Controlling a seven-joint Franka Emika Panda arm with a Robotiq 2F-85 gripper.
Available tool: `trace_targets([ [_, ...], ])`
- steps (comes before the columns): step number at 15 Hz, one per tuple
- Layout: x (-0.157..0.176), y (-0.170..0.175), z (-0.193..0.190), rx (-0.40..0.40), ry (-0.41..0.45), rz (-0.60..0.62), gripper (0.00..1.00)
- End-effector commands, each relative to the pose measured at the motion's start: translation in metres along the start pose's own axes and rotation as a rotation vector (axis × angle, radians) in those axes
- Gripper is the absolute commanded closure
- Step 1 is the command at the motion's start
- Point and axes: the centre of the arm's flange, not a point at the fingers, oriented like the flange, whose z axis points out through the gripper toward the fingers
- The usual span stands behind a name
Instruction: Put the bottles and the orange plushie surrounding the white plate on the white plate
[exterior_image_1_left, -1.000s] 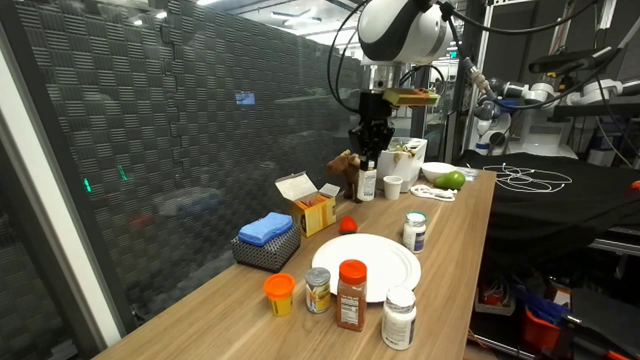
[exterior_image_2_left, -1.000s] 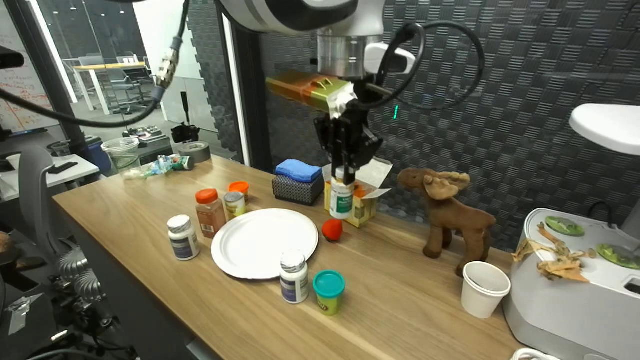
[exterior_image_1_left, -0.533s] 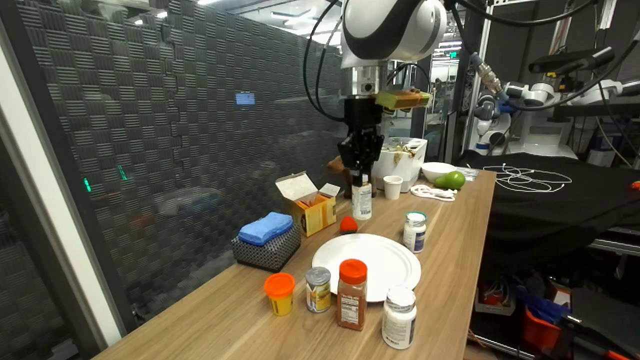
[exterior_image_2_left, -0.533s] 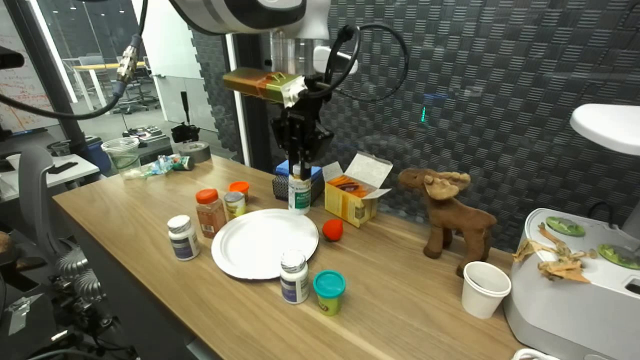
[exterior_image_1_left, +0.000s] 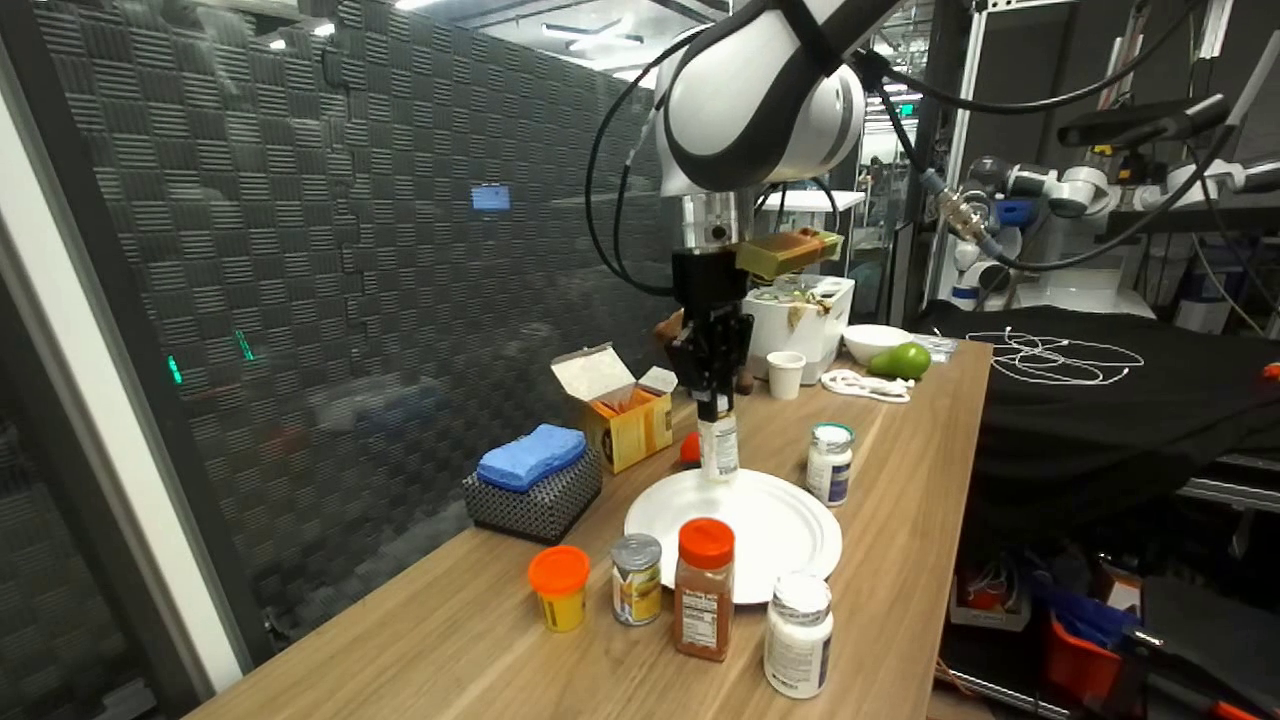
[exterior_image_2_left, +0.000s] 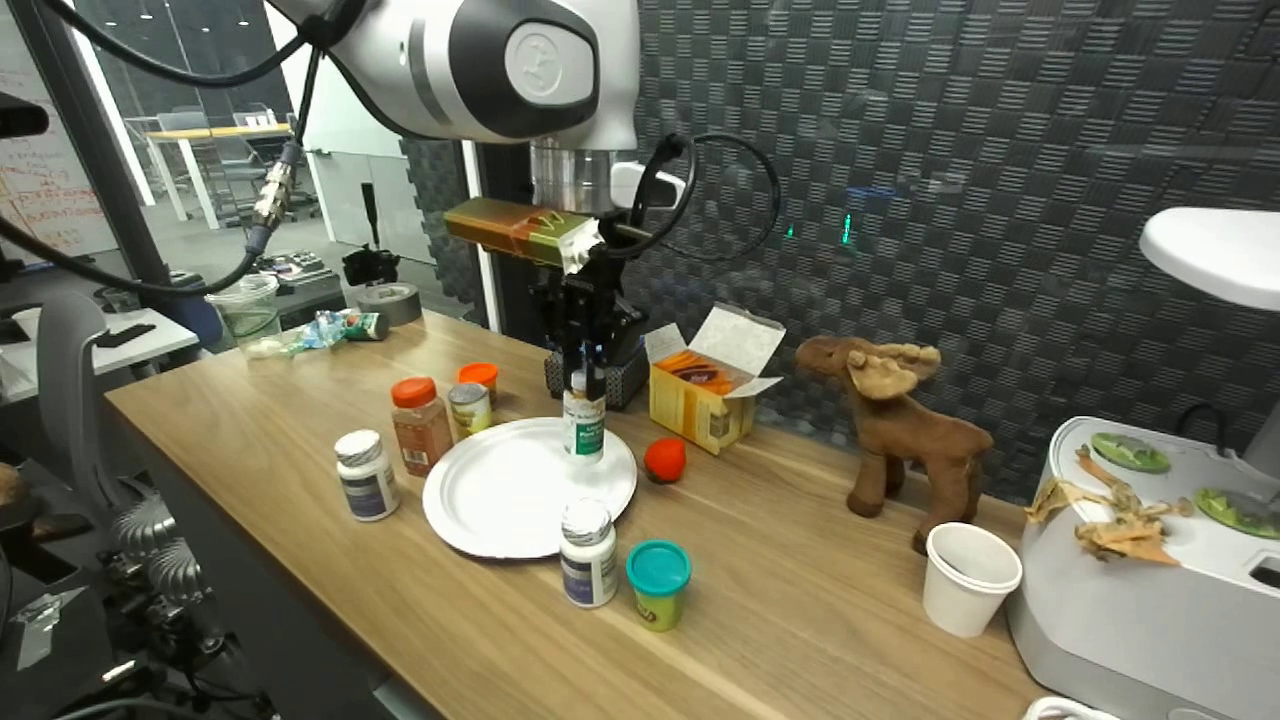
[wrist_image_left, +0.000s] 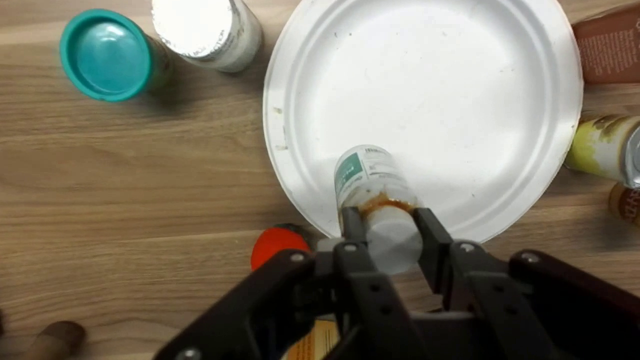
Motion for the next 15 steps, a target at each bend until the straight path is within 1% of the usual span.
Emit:
trace_targets([
  [1,0.013,-0.013,0.0,0.033,0.029,-0.02,0.93],
  [7,0.017,-0.027,0.016,0.086,0.01,-0.04,0.93],
  [12,0.016,-0.028,0.028,0.084,0.002,-0.058,0.93],
  [13,0.017,-0.028,0.029,0.084,0.002,-0.064,0.91],
  [14,0.017,-0.028,0.03,0.083,0.001,-0.07,0.45],
  [15,0.017,-0.028,0.03,0.087,0.007,-0.074,0.43],
])
